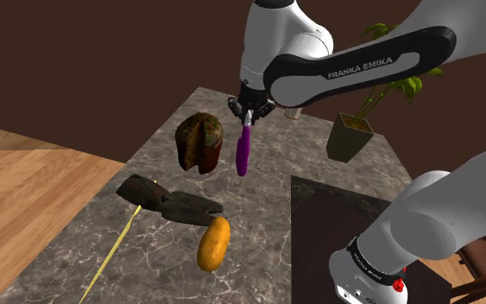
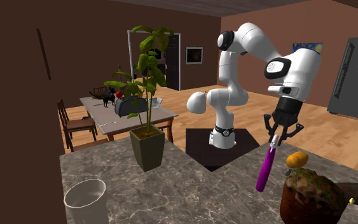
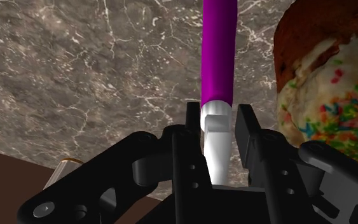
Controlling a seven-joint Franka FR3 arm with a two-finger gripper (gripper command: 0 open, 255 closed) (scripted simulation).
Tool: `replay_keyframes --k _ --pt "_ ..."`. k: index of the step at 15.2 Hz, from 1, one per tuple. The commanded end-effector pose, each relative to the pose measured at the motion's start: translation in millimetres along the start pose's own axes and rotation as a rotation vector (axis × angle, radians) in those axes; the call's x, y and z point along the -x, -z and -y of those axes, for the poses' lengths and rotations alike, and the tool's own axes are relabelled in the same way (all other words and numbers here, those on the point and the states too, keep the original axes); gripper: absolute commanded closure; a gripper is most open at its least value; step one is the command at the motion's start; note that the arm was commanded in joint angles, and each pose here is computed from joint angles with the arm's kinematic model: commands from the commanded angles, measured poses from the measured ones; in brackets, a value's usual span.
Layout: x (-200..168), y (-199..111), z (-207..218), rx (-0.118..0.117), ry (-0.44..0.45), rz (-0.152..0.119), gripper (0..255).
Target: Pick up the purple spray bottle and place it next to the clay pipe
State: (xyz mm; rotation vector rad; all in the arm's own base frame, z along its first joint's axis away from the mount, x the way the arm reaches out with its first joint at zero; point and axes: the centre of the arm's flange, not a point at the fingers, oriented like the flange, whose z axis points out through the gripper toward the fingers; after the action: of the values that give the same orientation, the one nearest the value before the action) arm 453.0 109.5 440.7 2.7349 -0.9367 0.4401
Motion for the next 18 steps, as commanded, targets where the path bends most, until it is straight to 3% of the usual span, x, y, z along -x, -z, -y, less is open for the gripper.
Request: replay_keyframes --k 1,10,11,16,18 --pt "3.9 -9.9 1.5 -0.001 0.0 0.0 255" --pt "7.2 -18.7 2.5 -0.001 0.0 0.0 255" --pt "7.2 -18.7 2.5 -0.001 0.0 0.0 0" --pt "7.1 -18.7 2.5 -0.001 0.0 0.0 0" --pt "7.2 7.7 2.5 -0.001 0.0 0.0 0"
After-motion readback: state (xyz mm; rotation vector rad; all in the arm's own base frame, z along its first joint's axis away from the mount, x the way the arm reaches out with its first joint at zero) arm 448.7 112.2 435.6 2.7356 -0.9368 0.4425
